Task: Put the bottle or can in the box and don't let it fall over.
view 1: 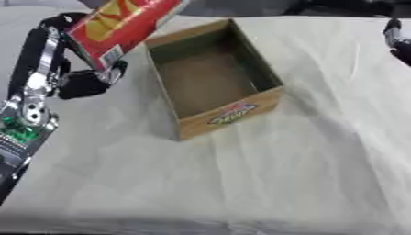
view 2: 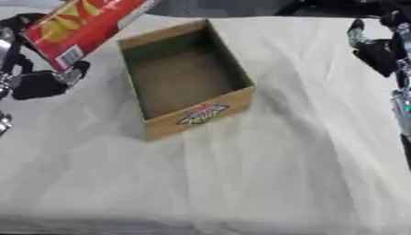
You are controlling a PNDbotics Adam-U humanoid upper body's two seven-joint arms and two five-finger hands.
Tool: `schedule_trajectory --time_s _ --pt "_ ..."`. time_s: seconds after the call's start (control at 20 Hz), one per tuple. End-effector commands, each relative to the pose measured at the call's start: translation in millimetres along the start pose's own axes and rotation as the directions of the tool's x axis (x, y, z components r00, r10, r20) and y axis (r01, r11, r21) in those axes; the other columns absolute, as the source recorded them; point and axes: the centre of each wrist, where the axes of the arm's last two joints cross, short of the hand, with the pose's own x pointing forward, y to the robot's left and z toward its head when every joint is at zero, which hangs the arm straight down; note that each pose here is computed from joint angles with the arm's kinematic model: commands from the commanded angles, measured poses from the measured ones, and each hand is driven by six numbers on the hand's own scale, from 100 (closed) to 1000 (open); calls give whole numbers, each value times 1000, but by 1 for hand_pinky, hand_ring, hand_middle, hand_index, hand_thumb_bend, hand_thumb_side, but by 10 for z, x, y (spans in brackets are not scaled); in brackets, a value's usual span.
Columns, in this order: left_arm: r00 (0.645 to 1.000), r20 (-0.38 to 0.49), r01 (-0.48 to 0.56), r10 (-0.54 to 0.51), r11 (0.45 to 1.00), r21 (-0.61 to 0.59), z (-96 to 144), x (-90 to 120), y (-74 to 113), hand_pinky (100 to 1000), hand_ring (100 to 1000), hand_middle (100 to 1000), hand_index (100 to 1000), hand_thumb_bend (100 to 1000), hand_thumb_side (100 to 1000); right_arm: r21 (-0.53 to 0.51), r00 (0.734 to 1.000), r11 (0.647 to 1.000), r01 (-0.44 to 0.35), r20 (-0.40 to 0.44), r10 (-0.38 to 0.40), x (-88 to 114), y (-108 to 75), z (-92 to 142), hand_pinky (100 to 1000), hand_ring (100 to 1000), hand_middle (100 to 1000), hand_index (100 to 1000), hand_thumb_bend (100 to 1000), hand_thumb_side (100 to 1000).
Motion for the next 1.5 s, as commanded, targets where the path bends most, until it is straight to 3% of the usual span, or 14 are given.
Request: schedule_trajectory --time_s 0.05,0.9,1.0,1.15,1.25,1.4,1.5 --pt "1000 18 -2 2 1000 -2 -59 73 0 100 491 673 451 100 100 -21 999 1000 -17 30 17 82 -116 -29 778 1000 1000 1000 100 532" --pt "1000 -15 -21 20 996 -81 -203 129 -283 114 521 707 493 100 100 -22 1000 1000 -12 25 13 68 -125 -17 776 1000 1000 1000 100 538" --pt "1000 -12 -10 9 997 -81 -202 133 -285 159 556 712 505 205 100 -22 1000 1000 -12 25 13 68 -127 -16 776 1000 1000 1000 100 538" --pt "1000 1 19 -19 997 -72 -192 126 -276 297 678 751 560 385 100 -24 1000 1000 -12 24 12 65 -130 -13 776 1000 1000 1000 100 537" --pt "999 13 39 -39 997 -71 -186 122 -269 377 744 781 603 445 151 -25 1000 1000 -11 24 12 64 -132 -11 776 1000 1000 1000 100 537" --pt "997 24 74 -72 993 -92 -177 107 -269 548 859 865 746 570 425 -26 1000 1000 -10 24 11 64 -130 -11 776 1000 1000 1000 100 536" --pt "994 29 109 -107 988 -112 -174 87 -259 595 893 884 777 585 527 -27 1000 1000 -10 24 11 62 -130 -10 776 1000 1000 1000 100 536"
